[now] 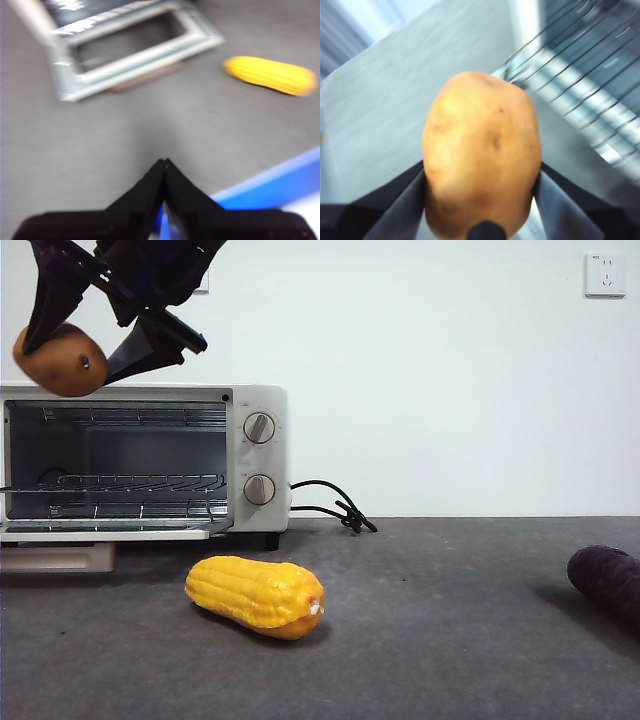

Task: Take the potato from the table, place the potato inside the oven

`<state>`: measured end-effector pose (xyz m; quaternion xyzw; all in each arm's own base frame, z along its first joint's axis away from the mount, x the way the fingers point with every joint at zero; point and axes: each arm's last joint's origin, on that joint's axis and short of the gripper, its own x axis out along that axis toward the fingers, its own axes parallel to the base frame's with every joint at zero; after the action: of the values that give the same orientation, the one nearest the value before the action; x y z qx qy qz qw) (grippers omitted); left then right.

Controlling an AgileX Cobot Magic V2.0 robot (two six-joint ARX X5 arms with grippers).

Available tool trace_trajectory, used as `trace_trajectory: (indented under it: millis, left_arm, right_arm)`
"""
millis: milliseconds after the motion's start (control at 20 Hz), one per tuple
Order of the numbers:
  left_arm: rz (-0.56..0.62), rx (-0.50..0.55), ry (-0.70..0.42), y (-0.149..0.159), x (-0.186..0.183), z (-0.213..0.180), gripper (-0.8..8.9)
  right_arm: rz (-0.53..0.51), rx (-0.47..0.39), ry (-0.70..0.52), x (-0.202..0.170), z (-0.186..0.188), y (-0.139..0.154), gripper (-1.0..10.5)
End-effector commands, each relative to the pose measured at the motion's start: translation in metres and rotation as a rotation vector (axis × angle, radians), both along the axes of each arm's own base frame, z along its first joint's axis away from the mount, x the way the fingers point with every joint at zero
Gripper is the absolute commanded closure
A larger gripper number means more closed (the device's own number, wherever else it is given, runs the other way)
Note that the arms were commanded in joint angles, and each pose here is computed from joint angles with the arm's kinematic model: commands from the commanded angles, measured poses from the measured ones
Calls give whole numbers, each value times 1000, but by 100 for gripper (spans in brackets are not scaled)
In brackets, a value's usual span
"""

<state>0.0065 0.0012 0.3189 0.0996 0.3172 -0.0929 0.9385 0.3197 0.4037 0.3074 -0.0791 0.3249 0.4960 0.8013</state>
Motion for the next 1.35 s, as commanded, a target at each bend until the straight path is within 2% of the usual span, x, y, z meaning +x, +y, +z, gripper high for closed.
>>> trace_trajectory:
  millis: [50,300,750,1350]
  left_arm:
    - [44,25,-56,1,3,3,819]
    - [48,6,-126,0,7,9,819]
    - [48,9,-114,0,6,8,819]
    - [64,-11,-85,0,5,5,819]
  right_arm:
    - [-76,-3,-52,3,0,2,886]
    - [-175,47,-177,15,2,6,888]
    - [-205,-18,-120,37,-54,15,924]
    - [-305,19,-149,70,-87,11,951]
